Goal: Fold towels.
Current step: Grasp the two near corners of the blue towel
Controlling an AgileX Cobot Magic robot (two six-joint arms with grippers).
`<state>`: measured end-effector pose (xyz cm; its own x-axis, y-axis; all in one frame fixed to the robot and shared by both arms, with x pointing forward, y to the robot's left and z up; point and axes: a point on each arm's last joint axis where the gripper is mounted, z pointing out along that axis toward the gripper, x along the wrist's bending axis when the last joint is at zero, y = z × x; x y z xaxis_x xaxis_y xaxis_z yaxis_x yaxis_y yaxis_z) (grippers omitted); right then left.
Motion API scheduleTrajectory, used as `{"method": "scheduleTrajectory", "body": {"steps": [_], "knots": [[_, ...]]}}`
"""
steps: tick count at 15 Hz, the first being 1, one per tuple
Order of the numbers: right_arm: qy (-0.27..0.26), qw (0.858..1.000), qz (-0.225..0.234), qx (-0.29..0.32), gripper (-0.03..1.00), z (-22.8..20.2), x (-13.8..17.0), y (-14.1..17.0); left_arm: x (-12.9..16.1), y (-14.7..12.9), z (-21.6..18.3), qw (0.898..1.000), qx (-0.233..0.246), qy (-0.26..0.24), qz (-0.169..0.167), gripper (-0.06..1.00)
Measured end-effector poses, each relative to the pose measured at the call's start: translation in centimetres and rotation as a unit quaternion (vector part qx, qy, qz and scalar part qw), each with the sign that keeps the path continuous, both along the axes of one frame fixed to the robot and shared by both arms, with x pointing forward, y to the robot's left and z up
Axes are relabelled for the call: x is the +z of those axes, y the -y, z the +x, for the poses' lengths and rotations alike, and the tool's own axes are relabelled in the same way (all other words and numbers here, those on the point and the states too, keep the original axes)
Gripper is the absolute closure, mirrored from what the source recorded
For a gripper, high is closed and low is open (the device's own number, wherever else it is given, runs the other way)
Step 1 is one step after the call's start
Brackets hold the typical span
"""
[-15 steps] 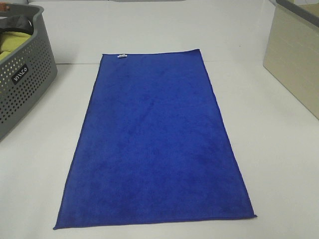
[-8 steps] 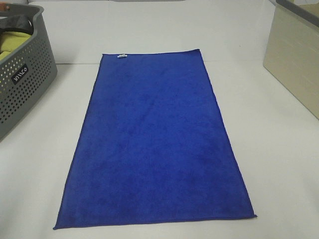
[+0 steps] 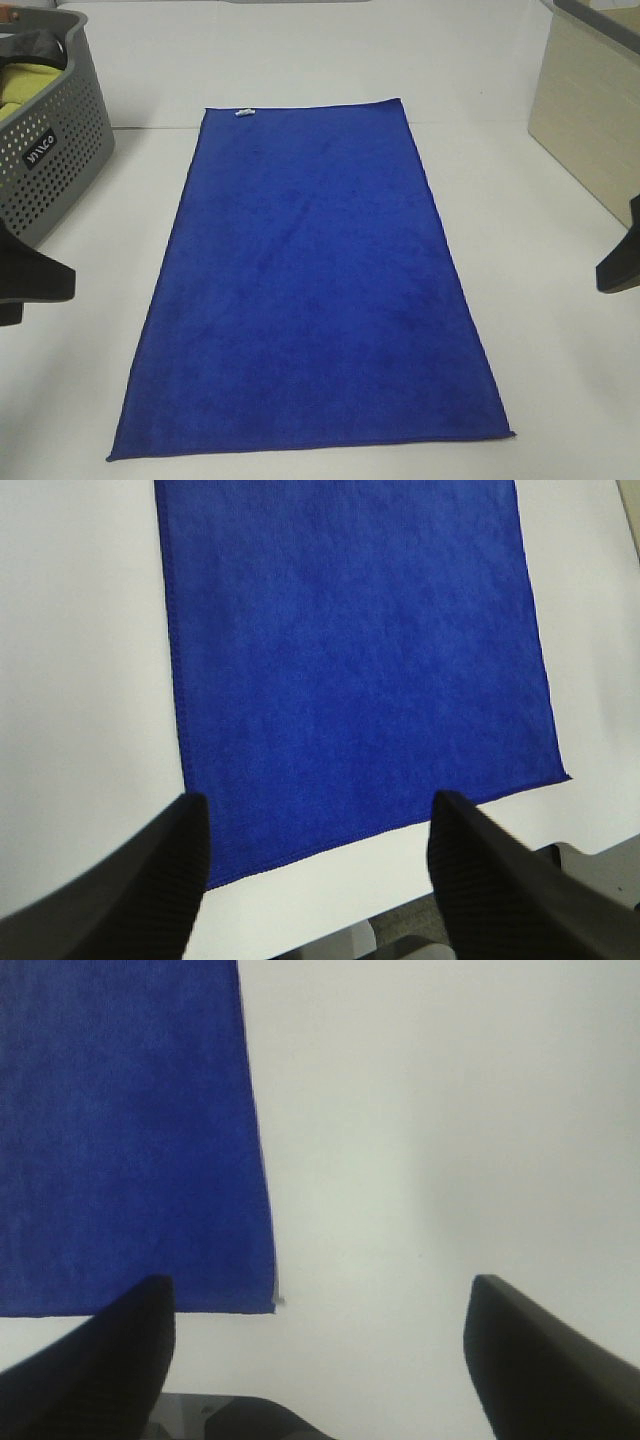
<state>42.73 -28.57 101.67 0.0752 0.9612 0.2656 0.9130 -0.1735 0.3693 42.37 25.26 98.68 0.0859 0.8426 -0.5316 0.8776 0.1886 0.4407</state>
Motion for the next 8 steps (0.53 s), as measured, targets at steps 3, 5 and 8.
{"method": "scheduleTrajectory", "body": {"steps": [3, 5, 8], "knots": [[-0.054, 0.998, 0.039, 0.021, 0.22, 2.5, -3.2, -0.6, -3.6, 0.0, 2.0, 0.999, -0.013, -0.049, 0.01, 0.34], [-0.084, 0.993, 0.069, 0.037, 0.22, 3.7, -5.4, -1.1, -5.6, -0.2, 2.7, 0.997, -0.012, -0.077, 0.026, 0.34], [-0.101, 0.99, 0.096, 0.036, 0.22, 4.4, -6.8, -1.5, -7.7, -0.1, 3.2, 0.994, -0.015, -0.11, 0.026, 0.34]]}}
